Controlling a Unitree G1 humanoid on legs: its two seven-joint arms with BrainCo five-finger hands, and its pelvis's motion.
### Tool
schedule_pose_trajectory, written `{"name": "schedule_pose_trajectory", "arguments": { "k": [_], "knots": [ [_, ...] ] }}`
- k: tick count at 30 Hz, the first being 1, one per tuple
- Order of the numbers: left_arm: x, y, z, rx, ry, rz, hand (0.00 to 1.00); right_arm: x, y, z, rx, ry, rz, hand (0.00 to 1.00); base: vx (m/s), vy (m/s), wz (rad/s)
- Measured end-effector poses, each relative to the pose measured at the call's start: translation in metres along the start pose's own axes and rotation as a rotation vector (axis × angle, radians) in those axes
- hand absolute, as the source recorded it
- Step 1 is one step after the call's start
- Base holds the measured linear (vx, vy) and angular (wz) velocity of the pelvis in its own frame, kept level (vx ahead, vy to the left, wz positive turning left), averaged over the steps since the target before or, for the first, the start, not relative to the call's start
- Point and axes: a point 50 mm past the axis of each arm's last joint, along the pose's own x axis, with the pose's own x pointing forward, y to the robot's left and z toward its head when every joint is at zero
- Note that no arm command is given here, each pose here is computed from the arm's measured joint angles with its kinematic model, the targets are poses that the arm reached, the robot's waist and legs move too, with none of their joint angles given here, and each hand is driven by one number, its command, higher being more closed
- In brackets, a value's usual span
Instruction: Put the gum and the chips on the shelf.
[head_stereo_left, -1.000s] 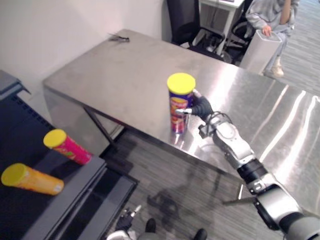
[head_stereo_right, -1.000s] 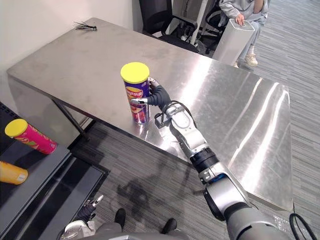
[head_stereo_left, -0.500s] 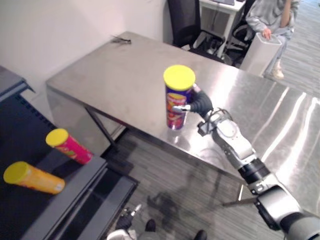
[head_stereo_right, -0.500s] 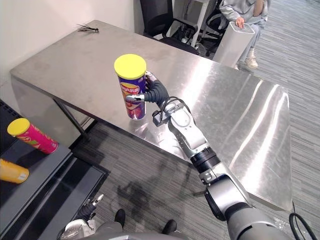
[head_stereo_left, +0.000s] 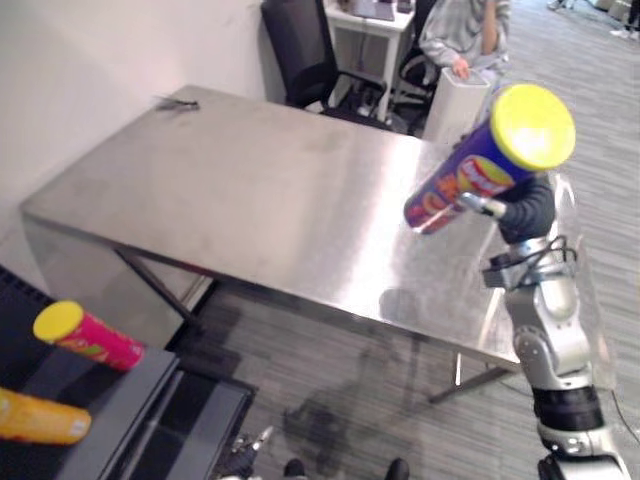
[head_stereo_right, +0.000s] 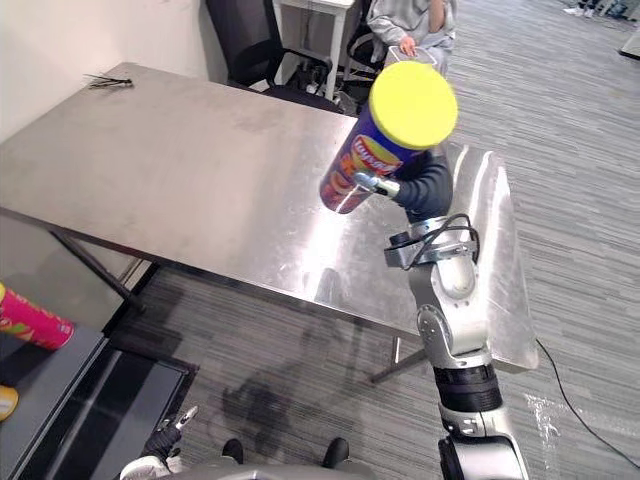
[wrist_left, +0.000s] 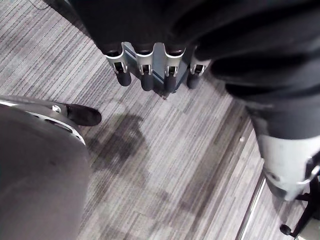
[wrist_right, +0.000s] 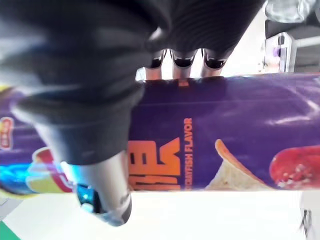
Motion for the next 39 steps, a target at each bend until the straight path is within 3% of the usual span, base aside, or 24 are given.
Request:
{"name": "schedule_pose_trajectory", "arguments": {
  "k": [14, 27, 33, 39],
  "knots": [
    [-0.01, 0.008, -0.028, -0.008, 0.075, 0.025, 0.0, -0.029, -0.045, 0.008, -0.099, 0.012, -0.231, 1.0, -0.01, -0.004, -0.1],
    [-0.008, 0.006, -0.022, -0.025, 0.072, 0.021, 0.0, -0.046, -0.052, 0.002, -0.08, 0.046, -0.327, 1.0, -0.03, -0.002, 0.23],
    [-0.006, -0.001, -0.014, -0.09, 0.029, 0.003, 0.0, -0.037, -0.038, -0.003, -0.024, 0.035, -0.281, 1.0, -0.14, -0.14, 1.05],
    [-0.009, 0.006, -0.022, -0.19, 0.054, 0.038, 0.0, -0.036, -0.066, 0.023, -0.095, -0.088, -0.413, 1.0, -0.1, -0.131, 1.6]
  ]
}}
